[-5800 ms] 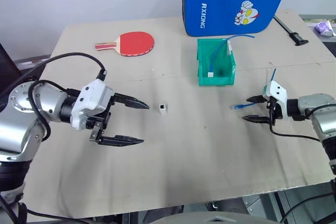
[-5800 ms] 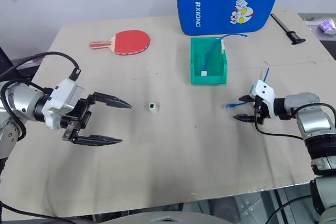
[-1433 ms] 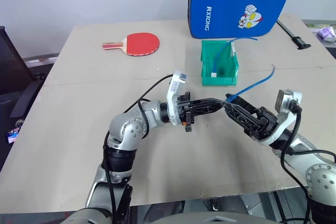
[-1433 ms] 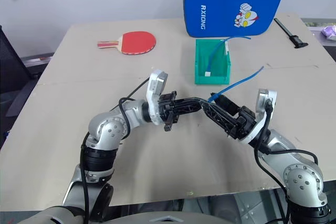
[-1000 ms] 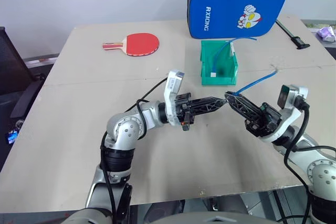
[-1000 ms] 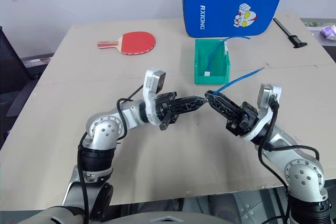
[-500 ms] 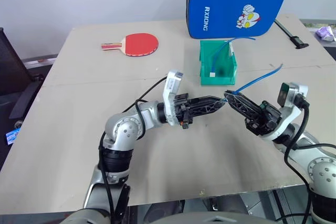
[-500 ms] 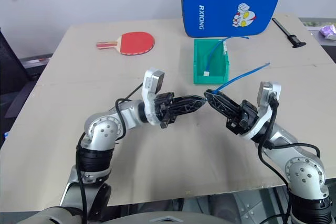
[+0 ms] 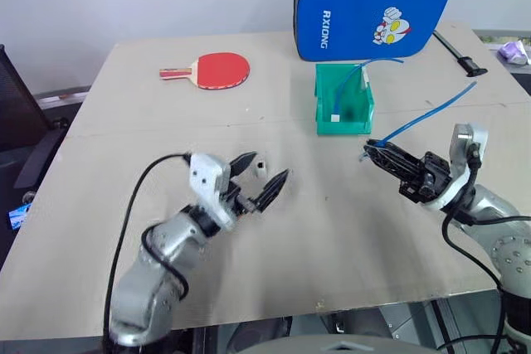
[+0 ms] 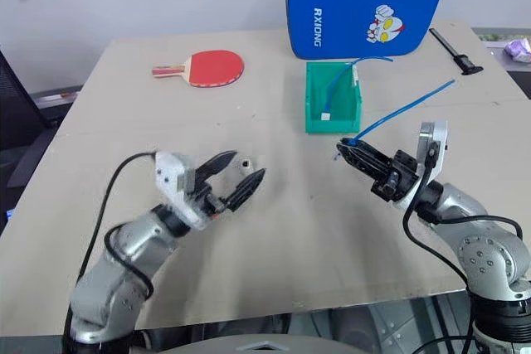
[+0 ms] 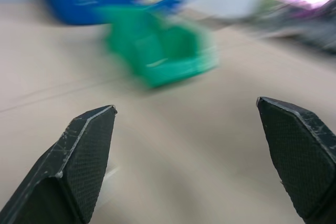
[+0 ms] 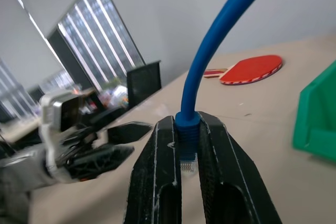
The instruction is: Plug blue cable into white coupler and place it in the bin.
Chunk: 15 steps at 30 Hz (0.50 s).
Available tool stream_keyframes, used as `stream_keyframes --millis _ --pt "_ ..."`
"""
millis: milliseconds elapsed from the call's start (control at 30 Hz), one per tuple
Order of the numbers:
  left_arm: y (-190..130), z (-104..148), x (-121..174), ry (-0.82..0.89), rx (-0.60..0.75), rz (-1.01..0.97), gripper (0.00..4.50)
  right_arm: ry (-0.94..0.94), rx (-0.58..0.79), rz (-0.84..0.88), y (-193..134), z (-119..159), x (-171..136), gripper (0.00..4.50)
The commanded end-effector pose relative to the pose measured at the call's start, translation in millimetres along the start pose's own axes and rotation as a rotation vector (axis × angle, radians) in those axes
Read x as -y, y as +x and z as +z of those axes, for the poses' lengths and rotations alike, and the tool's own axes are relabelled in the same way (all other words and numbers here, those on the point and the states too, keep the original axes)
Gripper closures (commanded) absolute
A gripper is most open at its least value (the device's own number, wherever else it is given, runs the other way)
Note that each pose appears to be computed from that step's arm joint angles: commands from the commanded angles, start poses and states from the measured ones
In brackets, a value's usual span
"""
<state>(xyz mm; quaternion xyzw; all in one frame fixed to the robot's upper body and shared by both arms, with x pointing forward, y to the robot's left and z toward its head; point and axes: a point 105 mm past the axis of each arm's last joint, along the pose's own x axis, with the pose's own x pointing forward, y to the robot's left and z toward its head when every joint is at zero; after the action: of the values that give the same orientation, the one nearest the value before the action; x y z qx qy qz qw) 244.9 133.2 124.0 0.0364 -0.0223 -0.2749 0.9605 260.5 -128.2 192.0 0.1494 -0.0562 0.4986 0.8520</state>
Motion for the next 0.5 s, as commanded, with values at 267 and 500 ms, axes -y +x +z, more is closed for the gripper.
stream_keyframes --millis 267,500 --pt "11 -38 -24 0.202 -0.031 0.224 0.08 -0.164 -0.060 0.127 12 -1 -7 4.50" --pt "31 -54 -11 0.113 -0.045 0.125 0.08 -0.162 -0.039 0.114 13 3 -7 4.50"
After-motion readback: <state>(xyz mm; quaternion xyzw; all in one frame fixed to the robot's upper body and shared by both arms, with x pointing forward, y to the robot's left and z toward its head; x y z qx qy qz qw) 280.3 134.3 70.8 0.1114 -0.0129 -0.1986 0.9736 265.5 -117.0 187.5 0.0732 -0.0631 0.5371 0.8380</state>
